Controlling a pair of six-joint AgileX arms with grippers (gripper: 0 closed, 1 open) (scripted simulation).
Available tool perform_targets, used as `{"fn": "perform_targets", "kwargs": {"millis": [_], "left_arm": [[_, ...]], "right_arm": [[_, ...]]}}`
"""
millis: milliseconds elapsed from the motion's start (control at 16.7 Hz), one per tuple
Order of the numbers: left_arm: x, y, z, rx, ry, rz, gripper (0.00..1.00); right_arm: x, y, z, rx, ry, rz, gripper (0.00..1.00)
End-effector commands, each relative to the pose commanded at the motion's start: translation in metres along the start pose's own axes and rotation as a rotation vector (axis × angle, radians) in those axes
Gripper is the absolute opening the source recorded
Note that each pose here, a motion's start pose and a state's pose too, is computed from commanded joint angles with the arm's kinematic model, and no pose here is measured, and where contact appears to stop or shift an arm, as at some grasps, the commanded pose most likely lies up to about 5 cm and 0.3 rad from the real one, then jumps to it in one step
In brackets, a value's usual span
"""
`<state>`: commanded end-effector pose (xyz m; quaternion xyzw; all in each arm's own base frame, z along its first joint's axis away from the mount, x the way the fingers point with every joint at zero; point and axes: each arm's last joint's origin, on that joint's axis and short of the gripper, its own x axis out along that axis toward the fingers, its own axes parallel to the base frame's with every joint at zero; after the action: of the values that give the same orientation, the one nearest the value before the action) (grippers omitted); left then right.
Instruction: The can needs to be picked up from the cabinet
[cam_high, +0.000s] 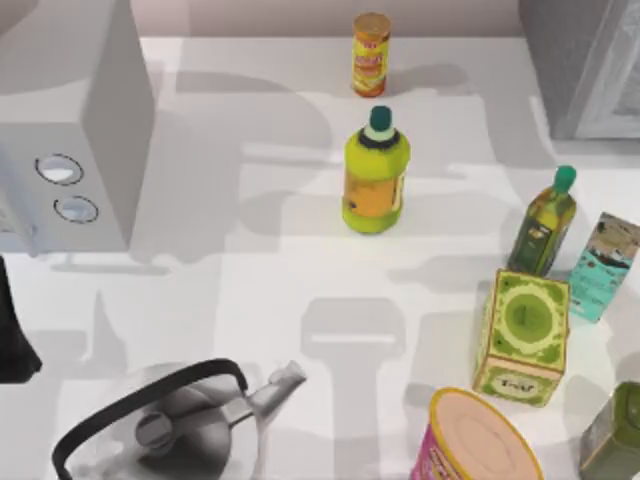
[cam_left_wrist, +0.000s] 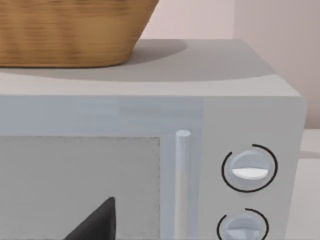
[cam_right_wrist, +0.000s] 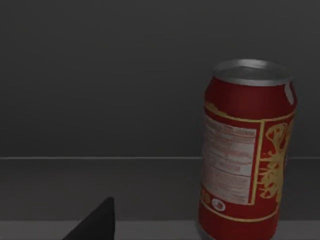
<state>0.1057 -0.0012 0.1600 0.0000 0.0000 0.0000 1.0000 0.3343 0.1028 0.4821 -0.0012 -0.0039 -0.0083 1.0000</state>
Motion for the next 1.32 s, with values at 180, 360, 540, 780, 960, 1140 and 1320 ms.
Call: {"fn": "perform_targets", "kwargs": {"millis": [180, 360, 540, 780, 960, 1140, 1320], "left_arm": [[0.0, 0.0, 0.0, 0.0, 0.0, 0.0, 1.0], [0.0, 0.0, 0.0, 0.0, 0.0, 0.0, 1.0], [0.0, 0.0, 0.0, 0.0, 0.0, 0.0, 1.0], [0.0, 0.0, 0.0, 0.0, 0.0, 0.0, 1.0], [0.0, 0.0, 0.0, 0.0, 0.0, 0.0, 1.0], [0.0, 0.0, 0.0, 0.0, 0.0, 0.0, 1.0], [0.0, 0.0, 0.0, 0.0, 0.0, 0.0, 1.0]], "right_arm": [[0.016, 0.001, 0.002, 0.001, -0.003, 0.001, 1.0], [0.037, 0.002, 0.002, 0.001, -0.003, 0.001, 1.0], [0.053, 0.001, 0.001, 0.001, -0.003, 0.001, 1.0], [0.057, 0.001, 0.001, 0.001, -0.003, 0.001, 1.0], [0.057, 0.001, 0.001, 0.001, -0.003, 0.001, 0.85], [0.057, 0.001, 0.001, 0.001, -0.003, 0.001, 0.62], [0.057, 0.001, 0.001, 0.001, -0.003, 0.001, 0.4]]}}
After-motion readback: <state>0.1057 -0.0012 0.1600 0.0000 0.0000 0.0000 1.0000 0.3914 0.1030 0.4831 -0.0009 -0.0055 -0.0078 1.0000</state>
